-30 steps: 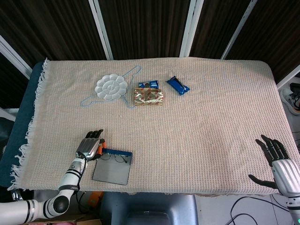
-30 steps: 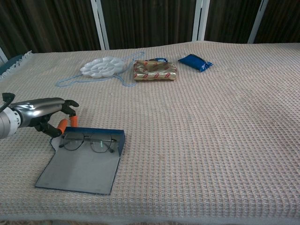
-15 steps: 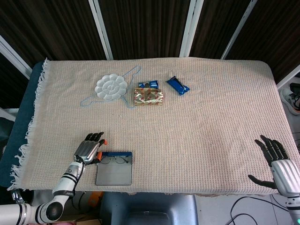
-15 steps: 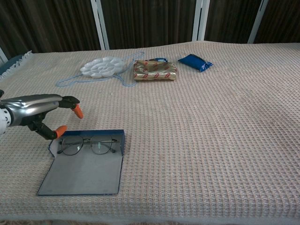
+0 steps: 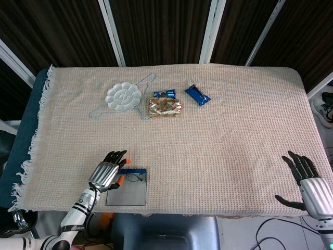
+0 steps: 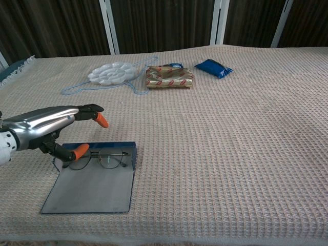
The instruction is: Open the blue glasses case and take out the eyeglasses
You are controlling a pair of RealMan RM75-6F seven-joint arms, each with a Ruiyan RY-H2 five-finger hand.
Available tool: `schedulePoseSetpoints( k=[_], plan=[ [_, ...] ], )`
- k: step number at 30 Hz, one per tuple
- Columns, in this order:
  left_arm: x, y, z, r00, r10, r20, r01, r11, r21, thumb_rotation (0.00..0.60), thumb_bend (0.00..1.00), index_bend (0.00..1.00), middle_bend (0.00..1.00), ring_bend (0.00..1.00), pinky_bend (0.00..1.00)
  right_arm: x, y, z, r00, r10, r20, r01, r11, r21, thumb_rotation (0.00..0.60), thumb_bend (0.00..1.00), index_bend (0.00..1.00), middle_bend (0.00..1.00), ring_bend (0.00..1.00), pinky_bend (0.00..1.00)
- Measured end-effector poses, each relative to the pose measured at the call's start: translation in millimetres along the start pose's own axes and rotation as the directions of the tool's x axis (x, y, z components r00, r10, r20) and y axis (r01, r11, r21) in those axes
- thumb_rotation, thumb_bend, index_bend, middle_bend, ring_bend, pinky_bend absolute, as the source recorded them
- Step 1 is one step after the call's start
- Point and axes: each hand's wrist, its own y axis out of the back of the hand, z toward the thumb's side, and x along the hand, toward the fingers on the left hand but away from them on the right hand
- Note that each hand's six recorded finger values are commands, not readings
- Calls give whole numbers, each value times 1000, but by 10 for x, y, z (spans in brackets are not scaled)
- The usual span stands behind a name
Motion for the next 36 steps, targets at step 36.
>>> schedulePoseSetpoints(
  k=[36],
  plan=[
    [219,-227,-32,999,17,-48,-16,1000,12,600,470,401,0,0,0,-6,8,-16,1000,-4,8,4,1000,-2,600,176,0,0,0,0]
  ],
)
